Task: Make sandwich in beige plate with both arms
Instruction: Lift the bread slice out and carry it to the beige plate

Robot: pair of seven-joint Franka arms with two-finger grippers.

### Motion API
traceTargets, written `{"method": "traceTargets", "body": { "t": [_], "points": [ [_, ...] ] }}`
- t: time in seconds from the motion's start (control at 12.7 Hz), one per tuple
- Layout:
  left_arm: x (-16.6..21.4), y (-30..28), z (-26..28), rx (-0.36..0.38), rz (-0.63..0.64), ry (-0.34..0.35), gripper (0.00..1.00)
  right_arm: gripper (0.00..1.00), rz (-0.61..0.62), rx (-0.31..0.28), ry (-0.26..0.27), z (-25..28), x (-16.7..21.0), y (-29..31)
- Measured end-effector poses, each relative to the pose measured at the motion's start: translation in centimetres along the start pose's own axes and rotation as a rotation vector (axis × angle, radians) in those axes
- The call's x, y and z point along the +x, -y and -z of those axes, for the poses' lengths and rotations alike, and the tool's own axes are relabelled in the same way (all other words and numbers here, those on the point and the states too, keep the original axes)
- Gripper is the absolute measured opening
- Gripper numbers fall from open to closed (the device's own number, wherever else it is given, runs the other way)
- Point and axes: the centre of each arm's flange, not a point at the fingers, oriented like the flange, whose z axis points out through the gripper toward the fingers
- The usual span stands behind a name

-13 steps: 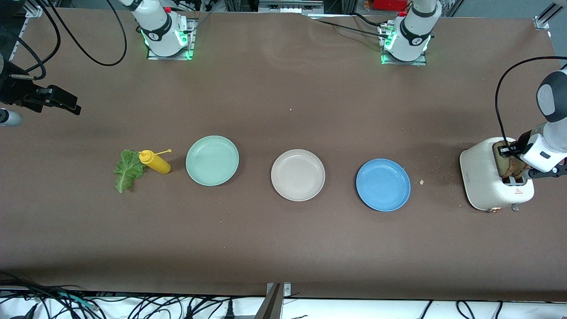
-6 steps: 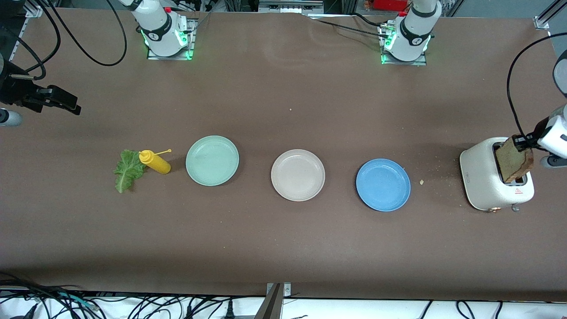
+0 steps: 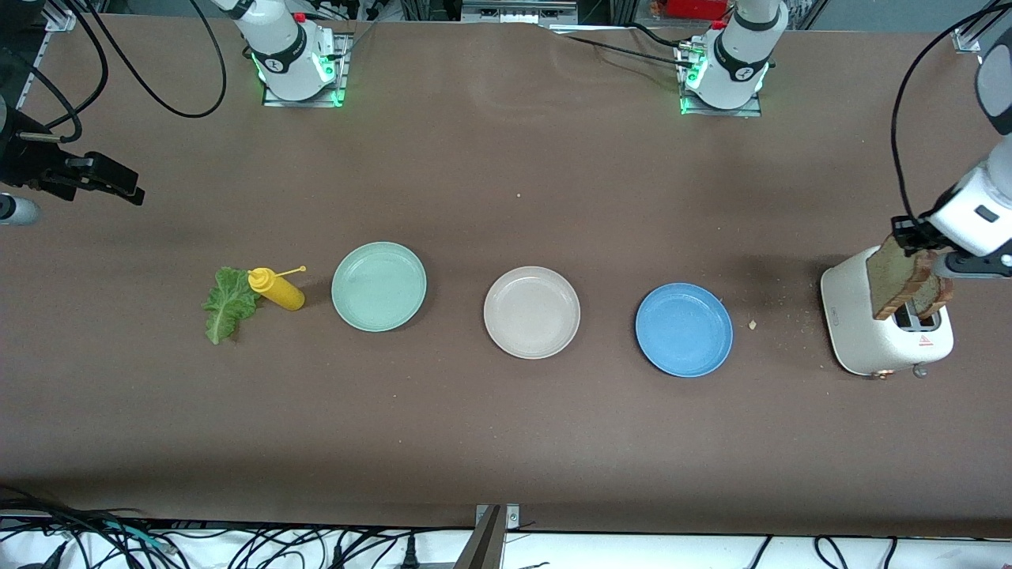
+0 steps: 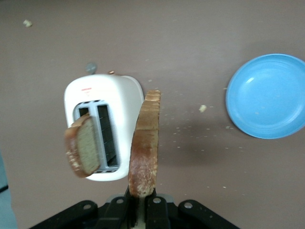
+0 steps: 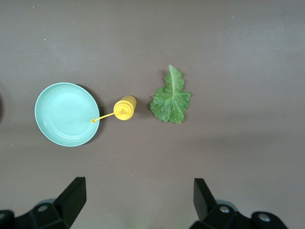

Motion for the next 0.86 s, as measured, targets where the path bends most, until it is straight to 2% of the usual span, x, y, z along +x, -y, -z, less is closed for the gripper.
{"method": "traceTargets", "body": {
  "t": [0.16,0.31,0.47,0.63,0.86],
  "points": [
    [0.3,-4.6,0.7,-0.045,-0.066,0.002,0.08,1.0,0.0,0.0,0.0,0.0,0.0,0.0],
    [0.6,-8.6,0.5,-0.162,-0.102,0.01,0.08,1.0,0.0,0.0,0.0,0.0,0.0,0.0],
    [1.2,-12.6,-0.9,-0.336,-0.117,0.049,0.08,1.0,0.0,0.0,0.0,0.0,0.0,0.0],
    [2.1,-17.1,-3.3,-0.523,-0.12,0.117,0.08,1.0,0.0,0.0,0.001,0.0,0.0,0.0],
    [5.2,-22.6,-6.5,-0.746,-0.108,0.194,0.08,1.0,0.0,0.0,0.001,-0.1,0.0,0.0]
  ]
}}
